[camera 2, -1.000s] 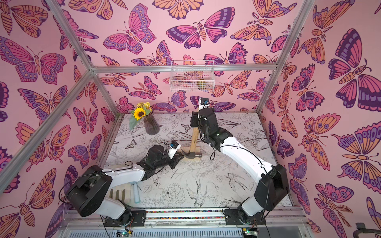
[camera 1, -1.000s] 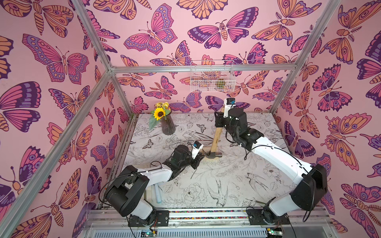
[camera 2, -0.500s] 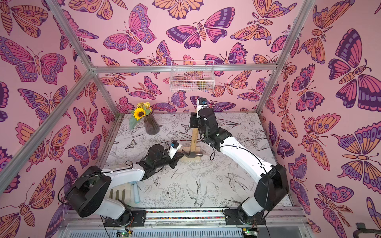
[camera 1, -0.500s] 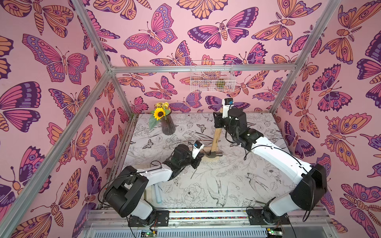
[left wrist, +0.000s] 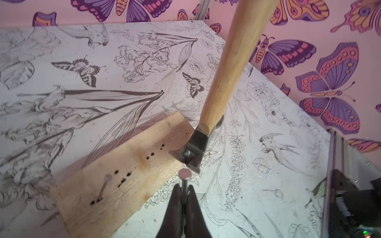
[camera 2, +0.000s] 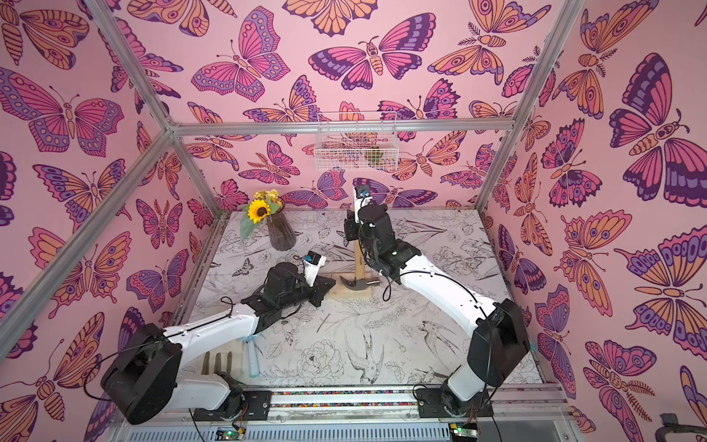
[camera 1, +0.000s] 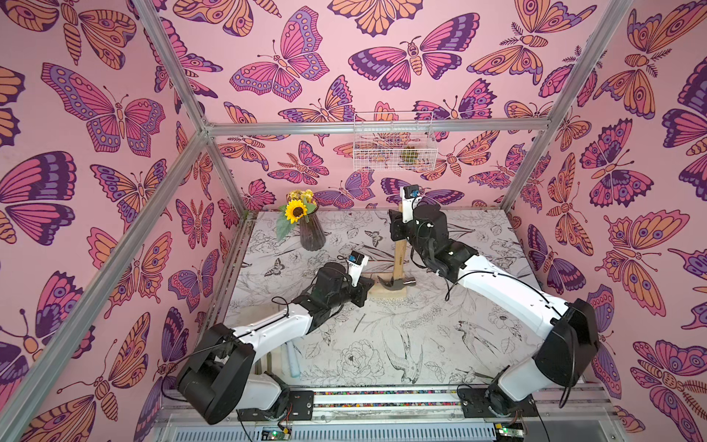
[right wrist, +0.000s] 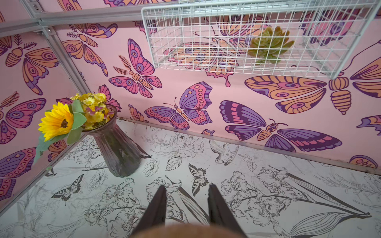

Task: Use a claw hammer to pull out a nail
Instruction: Pick up the nail with the hammer, then place the nail at the center of the board.

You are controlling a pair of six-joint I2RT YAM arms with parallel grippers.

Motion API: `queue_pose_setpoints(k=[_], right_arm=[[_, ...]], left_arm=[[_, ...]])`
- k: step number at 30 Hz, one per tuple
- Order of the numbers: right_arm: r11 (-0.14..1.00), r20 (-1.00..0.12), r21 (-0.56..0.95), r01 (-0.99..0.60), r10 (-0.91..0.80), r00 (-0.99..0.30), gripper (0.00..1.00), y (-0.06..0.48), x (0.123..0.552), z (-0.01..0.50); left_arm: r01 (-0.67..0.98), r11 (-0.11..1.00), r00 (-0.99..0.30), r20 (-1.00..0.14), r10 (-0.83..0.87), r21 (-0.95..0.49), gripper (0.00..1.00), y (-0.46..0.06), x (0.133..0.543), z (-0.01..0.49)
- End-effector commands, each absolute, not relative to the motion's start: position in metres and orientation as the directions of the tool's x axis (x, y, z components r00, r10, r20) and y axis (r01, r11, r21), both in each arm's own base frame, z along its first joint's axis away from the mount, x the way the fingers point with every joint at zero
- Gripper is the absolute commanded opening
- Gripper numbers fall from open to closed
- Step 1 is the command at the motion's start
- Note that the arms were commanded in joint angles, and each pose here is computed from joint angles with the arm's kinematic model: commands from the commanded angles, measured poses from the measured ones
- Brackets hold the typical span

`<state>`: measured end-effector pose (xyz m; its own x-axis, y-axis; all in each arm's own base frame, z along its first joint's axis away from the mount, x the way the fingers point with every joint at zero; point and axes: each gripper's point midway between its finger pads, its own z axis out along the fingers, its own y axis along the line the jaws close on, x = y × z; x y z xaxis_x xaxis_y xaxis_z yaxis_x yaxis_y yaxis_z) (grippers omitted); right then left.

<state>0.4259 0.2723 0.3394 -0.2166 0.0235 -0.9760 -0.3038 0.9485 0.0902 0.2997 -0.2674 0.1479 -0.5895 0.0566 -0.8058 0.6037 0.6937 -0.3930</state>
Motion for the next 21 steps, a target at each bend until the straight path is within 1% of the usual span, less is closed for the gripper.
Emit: queue_pose_setpoints(k=[1,3,6,8,11,18,21], right_arm=[[0.939,-0.978,0.205,-0.275,0.21,-0.011,0.0,0.263,0.422,0.414],[0.936,-0.97,0.239,-0.26,0.245,-0.01,0.0,0.261,0.423,0.415],[0.933,-0.962,0.269,-0.237,0.274,-0.014,0.0,0.259,0.426,0.413],[0.934,-0.959,0.28,-0.22,0.283,-0.02,0.0,0.257,0.428,0.411],[0.934,-0.956,0.291,-0.206,0.294,-0.018,0.0,0.254,0.429,0.408],[0.938,-0.958,0.286,-0.194,0.287,-0.021,0.0,0.252,0.429,0.404],[0.937,-0.957,0.287,-0.201,0.288,-0.026,0.0,0.253,0.427,0.403]], left_arm=[[0.341,0.763,-0.811,-0.582,-0.056,-0.548,0.0,-0.249,0.275,0.095],[0.289,0.776,-0.839,-0.538,-0.076,-0.561,0.0,-0.251,0.266,0.084],[0.278,0.806,-0.862,-0.506,-0.03,-0.522,0.0,-0.263,0.252,0.072],[0.248,0.813,-0.887,-0.46,-0.028,-0.527,0.0,-0.269,0.245,0.063],[0.216,0.834,-0.901,-0.432,-0.029,-0.507,0.0,-0.273,0.238,0.049],[0.146,0.873,-0.936,-0.35,-0.03,-0.466,0.0,-0.275,0.231,0.013],[0.142,0.877,-0.936,-0.35,-0.031,-0.458,0.0,-0.276,0.231,0.011]])
